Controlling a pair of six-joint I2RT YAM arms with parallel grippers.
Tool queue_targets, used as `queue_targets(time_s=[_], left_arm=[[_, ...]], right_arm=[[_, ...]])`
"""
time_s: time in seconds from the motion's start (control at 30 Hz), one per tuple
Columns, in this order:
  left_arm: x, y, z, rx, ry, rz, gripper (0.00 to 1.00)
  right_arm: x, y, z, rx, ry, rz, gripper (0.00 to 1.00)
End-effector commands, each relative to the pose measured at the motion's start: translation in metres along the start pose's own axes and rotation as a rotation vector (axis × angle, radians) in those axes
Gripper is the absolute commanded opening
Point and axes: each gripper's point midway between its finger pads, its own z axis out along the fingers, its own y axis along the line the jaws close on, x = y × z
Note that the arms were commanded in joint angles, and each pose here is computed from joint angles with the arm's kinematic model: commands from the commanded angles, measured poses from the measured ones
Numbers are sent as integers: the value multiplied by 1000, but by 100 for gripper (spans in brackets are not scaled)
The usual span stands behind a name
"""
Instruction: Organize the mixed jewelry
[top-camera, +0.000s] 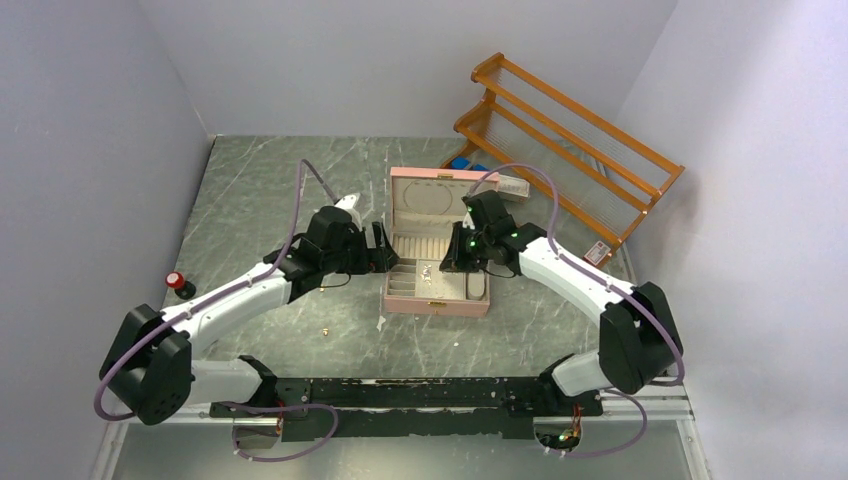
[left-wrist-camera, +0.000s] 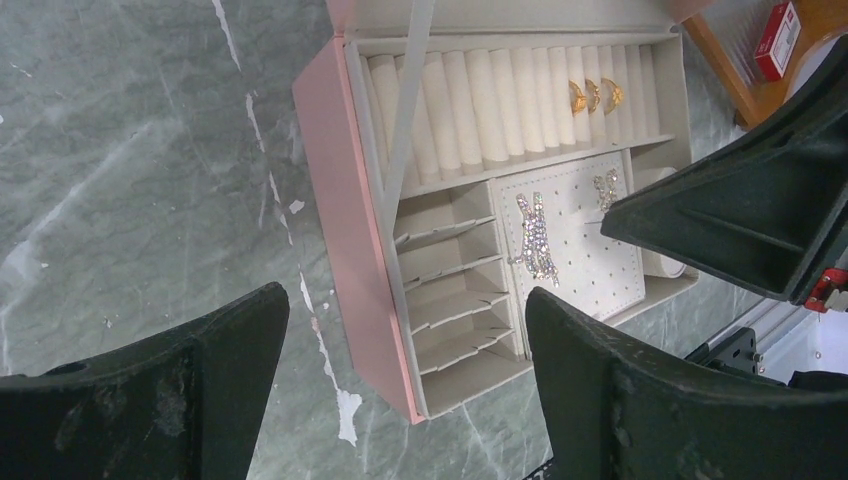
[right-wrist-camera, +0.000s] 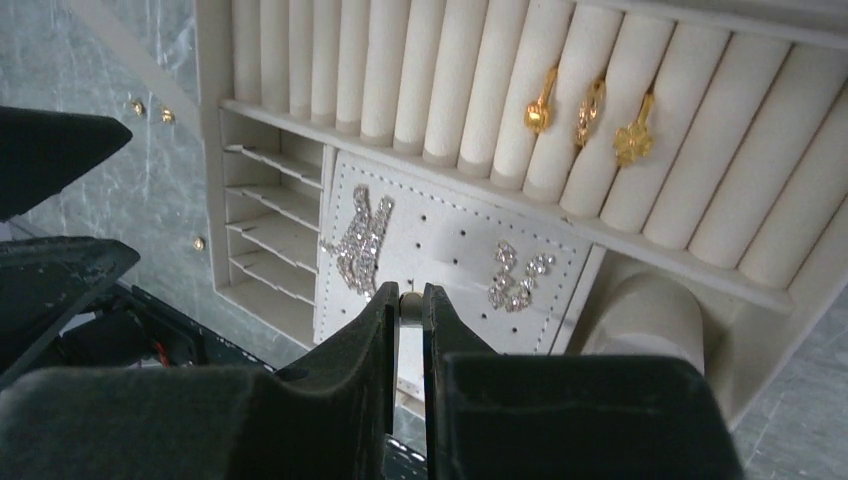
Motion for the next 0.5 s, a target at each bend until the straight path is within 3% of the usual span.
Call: queue_targets(time_s=[0.0,0.47], left_arm=[[-4,-5,4,39,-16,16,92],[4,0,13,24,14,8,90]], right_arm=[[-21,9,4,-13,-53,-23,4],[-15,0,15,37,5,-30,4]])
